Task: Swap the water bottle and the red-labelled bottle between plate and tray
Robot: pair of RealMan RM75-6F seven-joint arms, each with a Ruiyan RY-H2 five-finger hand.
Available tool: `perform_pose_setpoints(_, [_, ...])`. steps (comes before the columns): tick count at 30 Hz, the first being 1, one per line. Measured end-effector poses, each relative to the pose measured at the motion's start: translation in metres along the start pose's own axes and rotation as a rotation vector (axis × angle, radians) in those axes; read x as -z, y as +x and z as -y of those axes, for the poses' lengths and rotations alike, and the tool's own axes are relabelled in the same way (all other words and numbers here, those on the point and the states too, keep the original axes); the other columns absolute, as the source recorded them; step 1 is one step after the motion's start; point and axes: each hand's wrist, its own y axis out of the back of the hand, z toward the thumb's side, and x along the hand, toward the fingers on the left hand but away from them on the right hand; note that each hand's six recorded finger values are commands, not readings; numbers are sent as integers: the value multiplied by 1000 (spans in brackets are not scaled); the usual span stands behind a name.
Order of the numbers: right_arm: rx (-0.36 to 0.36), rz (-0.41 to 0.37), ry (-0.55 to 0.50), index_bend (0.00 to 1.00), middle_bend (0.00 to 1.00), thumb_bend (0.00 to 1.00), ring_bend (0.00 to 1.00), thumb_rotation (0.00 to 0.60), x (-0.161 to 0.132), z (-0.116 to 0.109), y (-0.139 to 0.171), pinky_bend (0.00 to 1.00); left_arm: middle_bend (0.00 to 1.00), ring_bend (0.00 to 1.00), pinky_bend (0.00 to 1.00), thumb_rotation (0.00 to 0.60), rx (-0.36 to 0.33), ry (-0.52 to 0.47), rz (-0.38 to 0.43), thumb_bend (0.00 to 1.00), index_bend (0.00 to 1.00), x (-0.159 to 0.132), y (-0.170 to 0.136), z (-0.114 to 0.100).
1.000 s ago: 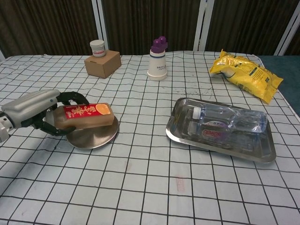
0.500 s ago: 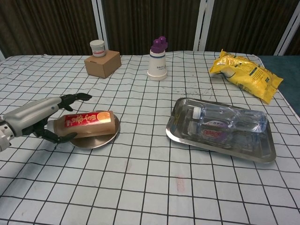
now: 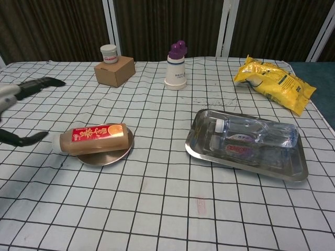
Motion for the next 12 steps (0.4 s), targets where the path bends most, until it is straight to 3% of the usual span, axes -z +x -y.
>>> perform_pose_setpoints(5, [76,72,43,0,0,316,0,600,8,-10,11,0,0,0,57,584,-91,36,-164,415,0,32,-79,-43])
perform_pose_setpoints(9, [101,119,69,0,0,284,0,600,13,-10,17,0,0,0,33,600,-72,50,-238,425,0,49,-121,-48])
perform_pose_setpoints(12, [138,131,65,0,0,274,0,600,13,-16,23,0,0,0,32,600,-66,71,-228,427,0,50,-127,-49])
